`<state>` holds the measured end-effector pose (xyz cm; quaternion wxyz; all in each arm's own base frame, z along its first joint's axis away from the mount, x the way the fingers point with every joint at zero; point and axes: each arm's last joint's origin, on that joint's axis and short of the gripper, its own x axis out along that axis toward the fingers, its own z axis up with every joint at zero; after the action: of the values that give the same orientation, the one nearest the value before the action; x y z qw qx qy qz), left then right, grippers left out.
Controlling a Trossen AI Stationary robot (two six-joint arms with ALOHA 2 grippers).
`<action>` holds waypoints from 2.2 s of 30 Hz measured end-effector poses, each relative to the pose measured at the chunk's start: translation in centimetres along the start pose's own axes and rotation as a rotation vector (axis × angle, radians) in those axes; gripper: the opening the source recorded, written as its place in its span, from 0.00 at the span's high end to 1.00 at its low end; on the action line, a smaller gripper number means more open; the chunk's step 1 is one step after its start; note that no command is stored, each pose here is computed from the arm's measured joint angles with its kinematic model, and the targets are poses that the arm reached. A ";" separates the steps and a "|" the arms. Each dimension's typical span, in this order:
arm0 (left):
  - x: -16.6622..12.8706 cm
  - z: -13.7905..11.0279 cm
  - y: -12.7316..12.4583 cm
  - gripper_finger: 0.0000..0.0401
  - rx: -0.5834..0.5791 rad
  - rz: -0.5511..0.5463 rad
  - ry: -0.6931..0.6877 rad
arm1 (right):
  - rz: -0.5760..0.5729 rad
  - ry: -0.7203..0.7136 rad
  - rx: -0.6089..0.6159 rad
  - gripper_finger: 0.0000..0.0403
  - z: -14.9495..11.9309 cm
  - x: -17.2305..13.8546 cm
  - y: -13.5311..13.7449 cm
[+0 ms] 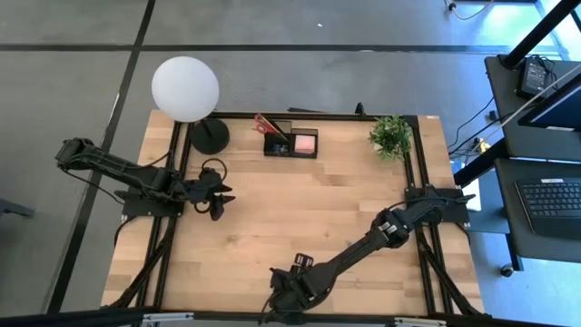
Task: Pick and place office supplies into organizer
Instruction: Put the pink binder clip into the black desk organizer
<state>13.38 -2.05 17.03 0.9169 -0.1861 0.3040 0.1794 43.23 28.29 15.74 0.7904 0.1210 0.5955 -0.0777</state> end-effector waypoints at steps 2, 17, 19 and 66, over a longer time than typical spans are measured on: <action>0.0 0.0 0.0 0.60 0.000 0.000 0.000 | 0.002 -0.002 0.000 0.50 0.0 0.0 0.0; 0.0 0.0 0.0 0.60 0.003 0.007 0.002 | -0.012 0.004 -0.022 0.50 -0.1 1.6 0.0; 0.0 0.0 0.0 0.60 0.003 0.007 0.002 | -0.013 0.005 -0.021 0.51 0.0 1.6 0.0; 0.0 0.0 0.1 0.60 0.011 0.009 0.001 | -0.124 0.105 -0.102 0.83 2.7 -0.4 -4.4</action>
<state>13.33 -2.02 16.99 0.9170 -0.1799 0.3062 0.1818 44.40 23.29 16.40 0.7569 0.0474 0.6457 -0.0895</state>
